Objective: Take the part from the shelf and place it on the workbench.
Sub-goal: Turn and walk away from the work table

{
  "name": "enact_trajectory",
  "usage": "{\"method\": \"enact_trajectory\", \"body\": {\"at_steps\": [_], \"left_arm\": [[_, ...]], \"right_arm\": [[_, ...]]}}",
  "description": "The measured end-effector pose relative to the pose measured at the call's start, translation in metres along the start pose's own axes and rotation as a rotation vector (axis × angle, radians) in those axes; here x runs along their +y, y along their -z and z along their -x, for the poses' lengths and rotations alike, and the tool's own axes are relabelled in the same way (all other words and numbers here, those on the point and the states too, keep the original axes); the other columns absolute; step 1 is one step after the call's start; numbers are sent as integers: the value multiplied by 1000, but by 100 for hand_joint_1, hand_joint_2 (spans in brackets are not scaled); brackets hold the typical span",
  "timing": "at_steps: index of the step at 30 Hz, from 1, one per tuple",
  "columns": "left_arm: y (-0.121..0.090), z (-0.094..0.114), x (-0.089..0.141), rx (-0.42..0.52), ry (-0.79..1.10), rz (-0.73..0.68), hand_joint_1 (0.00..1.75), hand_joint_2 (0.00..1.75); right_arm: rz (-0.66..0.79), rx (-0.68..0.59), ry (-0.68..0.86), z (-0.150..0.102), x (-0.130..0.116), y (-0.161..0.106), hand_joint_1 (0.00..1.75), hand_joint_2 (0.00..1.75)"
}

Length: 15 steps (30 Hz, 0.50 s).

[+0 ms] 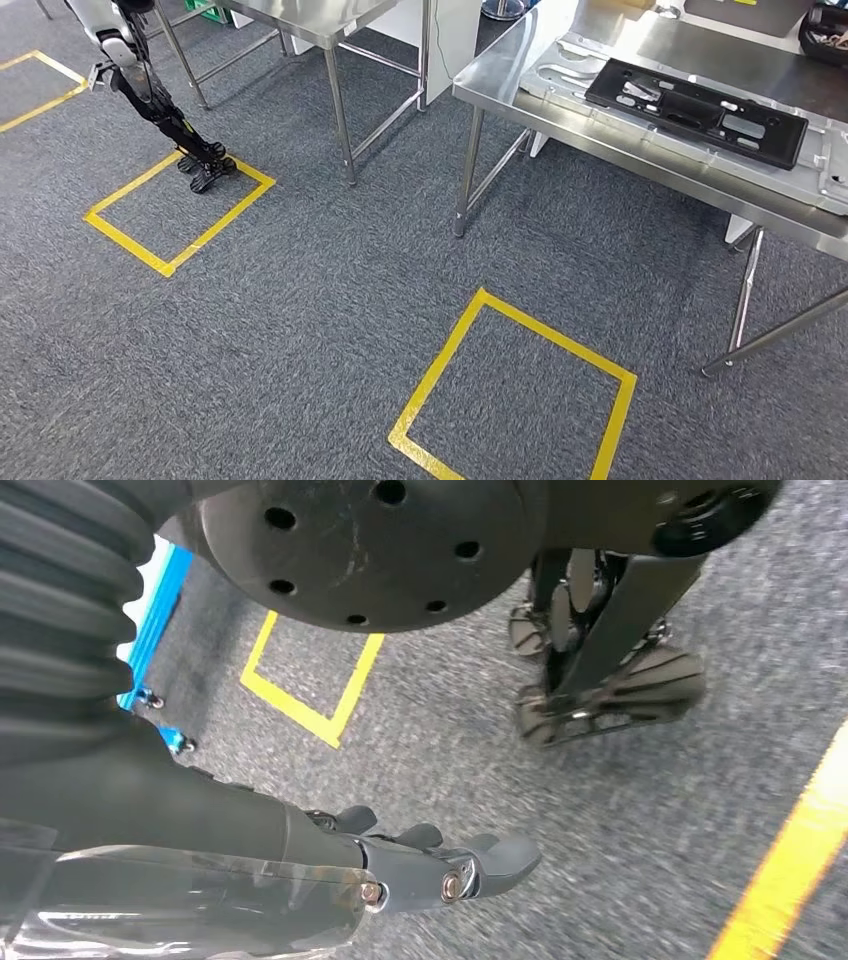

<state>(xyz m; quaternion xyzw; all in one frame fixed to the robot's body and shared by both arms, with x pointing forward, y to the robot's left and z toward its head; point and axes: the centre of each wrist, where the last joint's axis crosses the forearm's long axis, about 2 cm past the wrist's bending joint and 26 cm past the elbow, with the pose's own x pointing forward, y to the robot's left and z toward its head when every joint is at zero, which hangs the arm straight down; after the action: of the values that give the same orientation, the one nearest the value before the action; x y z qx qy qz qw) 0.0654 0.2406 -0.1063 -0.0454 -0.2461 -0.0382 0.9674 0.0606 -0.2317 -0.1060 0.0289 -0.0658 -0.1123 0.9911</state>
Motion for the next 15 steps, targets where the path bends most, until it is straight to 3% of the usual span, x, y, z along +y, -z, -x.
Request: {"method": "enact_trajectory", "body": {"at_steps": [15], "left_arm": [[-1, 2, 0, 0, -9, -3, 0, 0]], "right_arm": [[-12, -5, 2, -1, 0, 0, 0, 0]]}}
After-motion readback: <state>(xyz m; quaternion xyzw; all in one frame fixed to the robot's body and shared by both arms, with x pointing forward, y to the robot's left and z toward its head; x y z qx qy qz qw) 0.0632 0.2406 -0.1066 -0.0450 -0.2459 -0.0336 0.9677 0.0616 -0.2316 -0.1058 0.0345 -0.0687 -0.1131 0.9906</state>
